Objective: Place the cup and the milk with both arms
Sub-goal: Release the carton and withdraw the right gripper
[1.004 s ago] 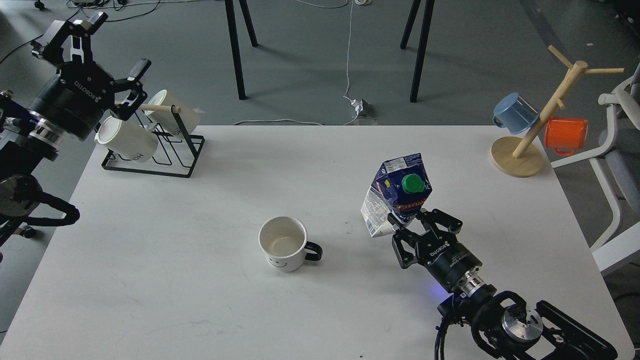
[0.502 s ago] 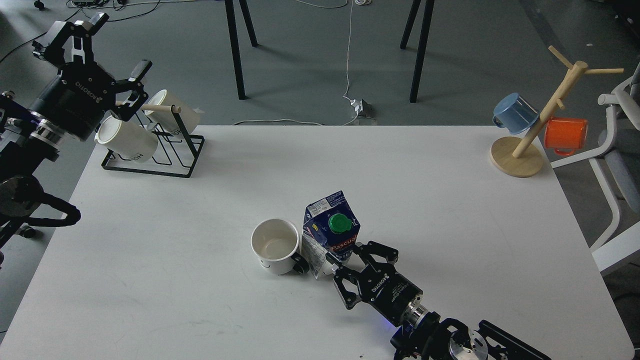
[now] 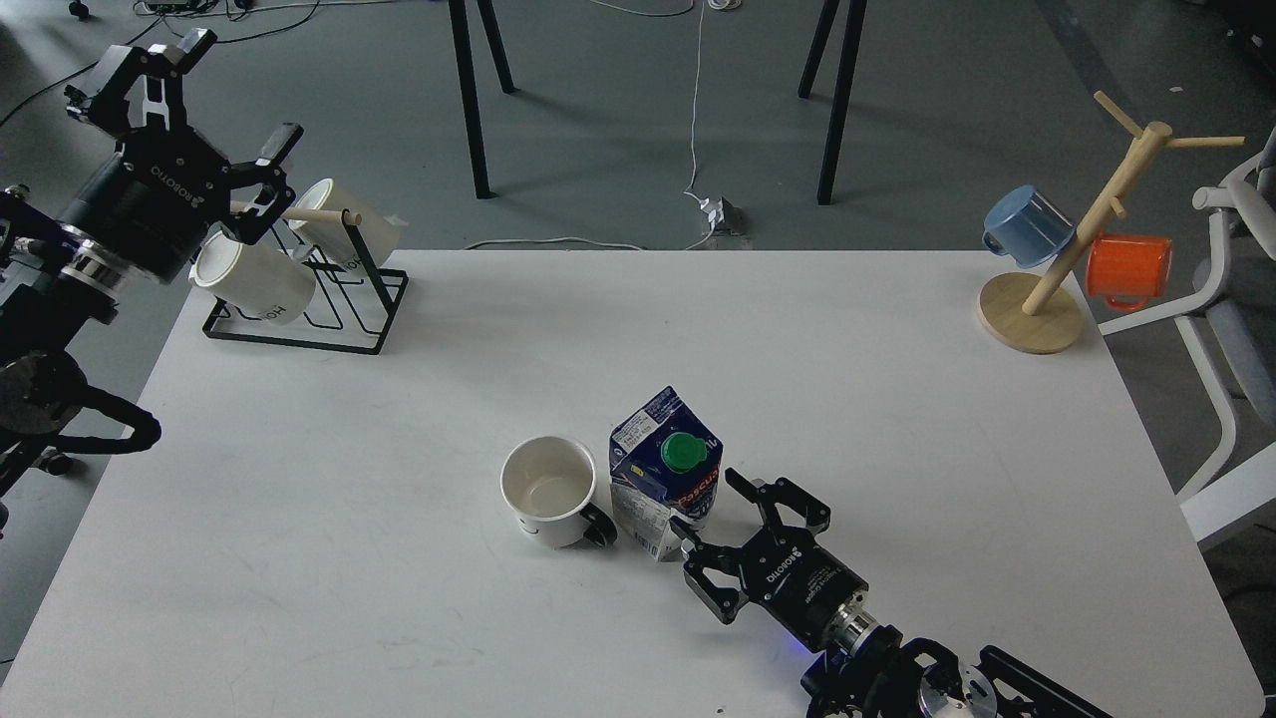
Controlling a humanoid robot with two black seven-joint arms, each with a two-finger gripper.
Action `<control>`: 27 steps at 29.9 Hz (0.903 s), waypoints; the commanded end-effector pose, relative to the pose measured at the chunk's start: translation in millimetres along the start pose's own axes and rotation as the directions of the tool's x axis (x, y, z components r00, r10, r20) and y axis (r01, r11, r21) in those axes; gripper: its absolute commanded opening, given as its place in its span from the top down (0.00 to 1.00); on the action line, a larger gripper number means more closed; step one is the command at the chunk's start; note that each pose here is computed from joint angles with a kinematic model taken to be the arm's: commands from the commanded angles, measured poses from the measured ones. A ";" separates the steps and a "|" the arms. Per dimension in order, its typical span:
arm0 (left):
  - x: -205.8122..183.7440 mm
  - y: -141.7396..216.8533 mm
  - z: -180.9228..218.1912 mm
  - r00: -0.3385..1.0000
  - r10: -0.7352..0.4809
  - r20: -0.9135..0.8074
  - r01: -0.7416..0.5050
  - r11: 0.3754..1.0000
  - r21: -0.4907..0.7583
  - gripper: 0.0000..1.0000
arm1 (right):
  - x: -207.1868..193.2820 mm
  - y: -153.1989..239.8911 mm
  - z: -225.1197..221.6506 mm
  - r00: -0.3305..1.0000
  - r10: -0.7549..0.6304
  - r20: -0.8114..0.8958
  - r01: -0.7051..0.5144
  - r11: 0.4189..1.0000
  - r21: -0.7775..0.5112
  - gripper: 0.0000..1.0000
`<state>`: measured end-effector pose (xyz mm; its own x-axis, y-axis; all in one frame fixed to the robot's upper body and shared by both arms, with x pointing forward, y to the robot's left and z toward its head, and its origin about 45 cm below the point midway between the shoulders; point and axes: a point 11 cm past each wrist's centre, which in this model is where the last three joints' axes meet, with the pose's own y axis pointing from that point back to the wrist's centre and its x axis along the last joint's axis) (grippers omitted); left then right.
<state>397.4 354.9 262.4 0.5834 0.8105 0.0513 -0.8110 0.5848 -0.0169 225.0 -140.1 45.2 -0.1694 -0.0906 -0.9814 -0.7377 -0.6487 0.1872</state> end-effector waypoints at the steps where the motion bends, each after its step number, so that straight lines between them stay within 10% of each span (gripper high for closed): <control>1: 0.1 -0.2 0.1 1.000 0.000 0.000 0.000 1.000 0.000 0.04 | -8.6 4.4 -7.5 1.000 -0.018 -0.021 0.018 1.000 -0.003 0.01; 16: 1.2 0.3 0.6 1.000 0.003 0.002 -0.003 1.000 -0.001 0.03 | -13.6 155.4 -89.8 0.973 0.159 -0.169 -0.134 0.979 0.152 0.01; 27: 3.5 19.8 -24.0 0.998 0.044 -0.039 -0.042 0.998 0.047 0.03 | -154.6 149.3 -256.6 0.864 0.049 -0.500 0.193 0.887 0.420 0.01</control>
<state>389.4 367.2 246.4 0.5551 0.8314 0.0250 -0.8318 0.5549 0.0121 273.7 -405.1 185.5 0.0816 -0.4421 -0.8932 -0.9585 -0.2803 0.0512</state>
